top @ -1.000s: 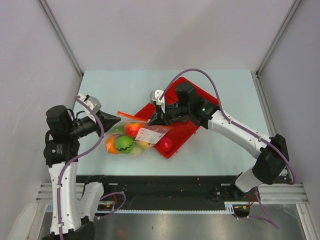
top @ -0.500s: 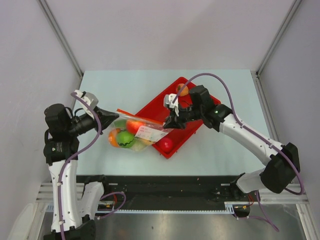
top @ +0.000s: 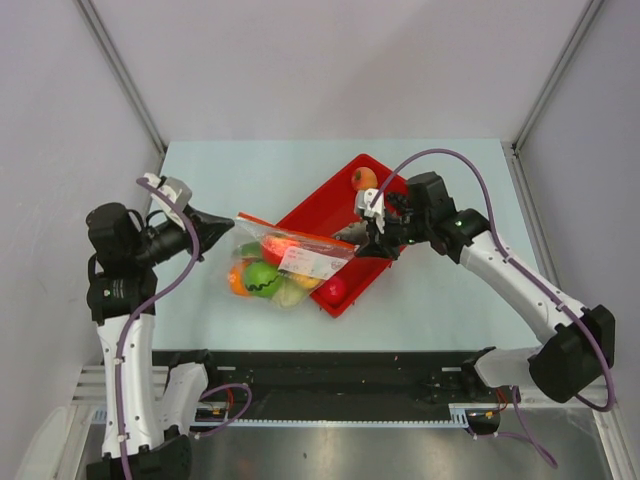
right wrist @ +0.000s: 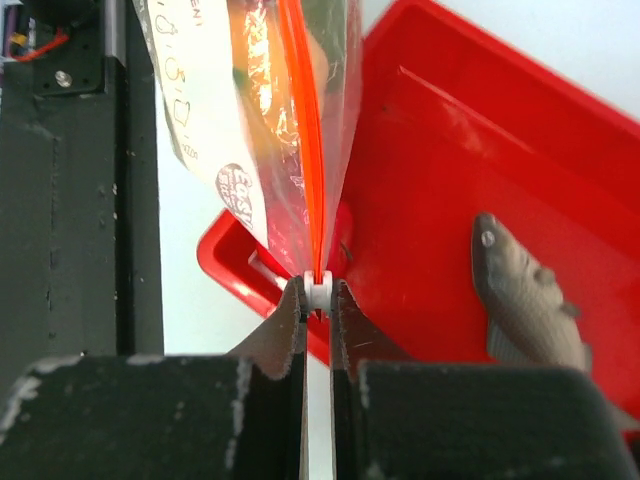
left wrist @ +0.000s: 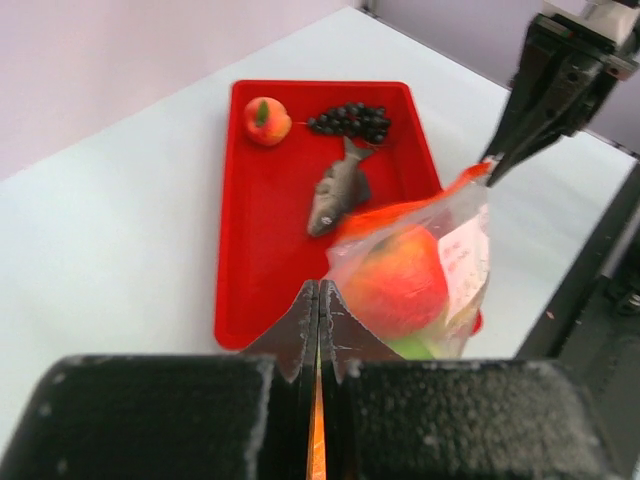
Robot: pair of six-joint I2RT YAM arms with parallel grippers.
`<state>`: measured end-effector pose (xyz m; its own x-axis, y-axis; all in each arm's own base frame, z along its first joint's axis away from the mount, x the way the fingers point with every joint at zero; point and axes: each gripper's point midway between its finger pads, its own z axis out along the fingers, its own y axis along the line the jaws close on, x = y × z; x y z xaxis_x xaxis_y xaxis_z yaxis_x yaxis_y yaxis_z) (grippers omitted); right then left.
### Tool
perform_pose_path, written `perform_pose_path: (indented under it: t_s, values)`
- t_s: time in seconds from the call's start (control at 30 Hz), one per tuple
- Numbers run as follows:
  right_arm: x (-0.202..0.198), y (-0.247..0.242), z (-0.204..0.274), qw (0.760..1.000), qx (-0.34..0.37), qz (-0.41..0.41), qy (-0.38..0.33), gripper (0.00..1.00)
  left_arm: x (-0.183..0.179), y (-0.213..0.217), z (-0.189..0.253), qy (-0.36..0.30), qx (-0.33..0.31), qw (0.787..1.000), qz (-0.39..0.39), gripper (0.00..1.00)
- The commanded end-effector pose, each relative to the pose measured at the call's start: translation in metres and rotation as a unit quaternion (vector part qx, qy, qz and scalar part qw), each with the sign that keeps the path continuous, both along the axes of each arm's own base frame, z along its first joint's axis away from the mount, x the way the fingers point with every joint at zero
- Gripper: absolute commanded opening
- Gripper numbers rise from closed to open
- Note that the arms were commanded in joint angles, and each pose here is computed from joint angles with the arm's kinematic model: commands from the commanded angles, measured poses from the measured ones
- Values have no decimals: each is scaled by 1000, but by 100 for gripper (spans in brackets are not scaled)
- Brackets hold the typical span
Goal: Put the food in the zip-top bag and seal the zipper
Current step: Zip the zipper food storage bag at the center of the board.
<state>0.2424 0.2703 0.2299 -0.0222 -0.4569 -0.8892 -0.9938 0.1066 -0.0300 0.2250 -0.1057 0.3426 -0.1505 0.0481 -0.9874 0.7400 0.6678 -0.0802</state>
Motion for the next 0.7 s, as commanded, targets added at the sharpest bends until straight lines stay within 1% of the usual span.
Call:
perform_pose_path:
  t_s: [0.0, 0.03, 0.07, 0.13, 0.17, 0.2, 0.27, 0.3, 0.37, 0.4, 0.47, 0.5, 0.6, 0.63, 0.67]
  values:
    - [-3, -24, -8, 999, -27, -29, 11, 0, 10, 10, 27, -59, 12, 998, 23, 0]
    - [-3, -23, -2, 999, -19, -31, 8, 0, 9, 9, 25, -57, 13, 998, 16, 0]
    - [-4, -21, 4, 999, -7, -34, 11, 0, 4, 6, 19, -41, 11, 999, 6, 0]
    - [-17, -16, 14, 1000, 8, -18, 14, 0, 2, 6, 12, -36, 18, 999, 2, 0]
    - [-26, -14, 15, 1000, 7, -11, 22, 0, -1, 6, 7, -24, 18, 1000, 3, 0]
    - [-42, -6, 16, 999, 8, 12, 29, 0, -1, 6, 5, -23, 21, 999, 5, 0]
    - [-64, 0, 24, 998, 15, 27, 46, 0, -4, 7, 2, -24, 28, 999, 8, 0]
    - [-82, 10, 25, 997, 15, 52, 52, 0, -4, 8, 0, -22, 29, 999, 14, 0]
    - [-94, 17, 30, 996, 19, 60, 59, 0, -1, 10, -8, -8, 26, 999, 18, 0]
    - [-102, 22, 30, 995, 20, 58, 79, 0, 2, 11, -14, 4, 23, 1000, 21, 0]
    - [-96, 28, 28, 994, 25, 43, 99, 0, 9, 13, -27, 27, 17, 999, 25, 0]
    - [-95, 31, 26, 992, 25, 29, 119, 0, 11, 14, -30, 33, 15, 999, 29, 0]
    - [-80, 41, 24, 989, 38, 7, 142, 0, 20, 19, -34, 38, 9, 998, 47, 0]
    - [-74, 47, 30, 987, 53, -6, 153, 0, 26, 23, -33, 35, 12, 997, 65, 2]
    - [-70, 51, 29, 984, 57, -16, 167, 0, 28, 25, -33, 38, 10, 997, 70, 10]
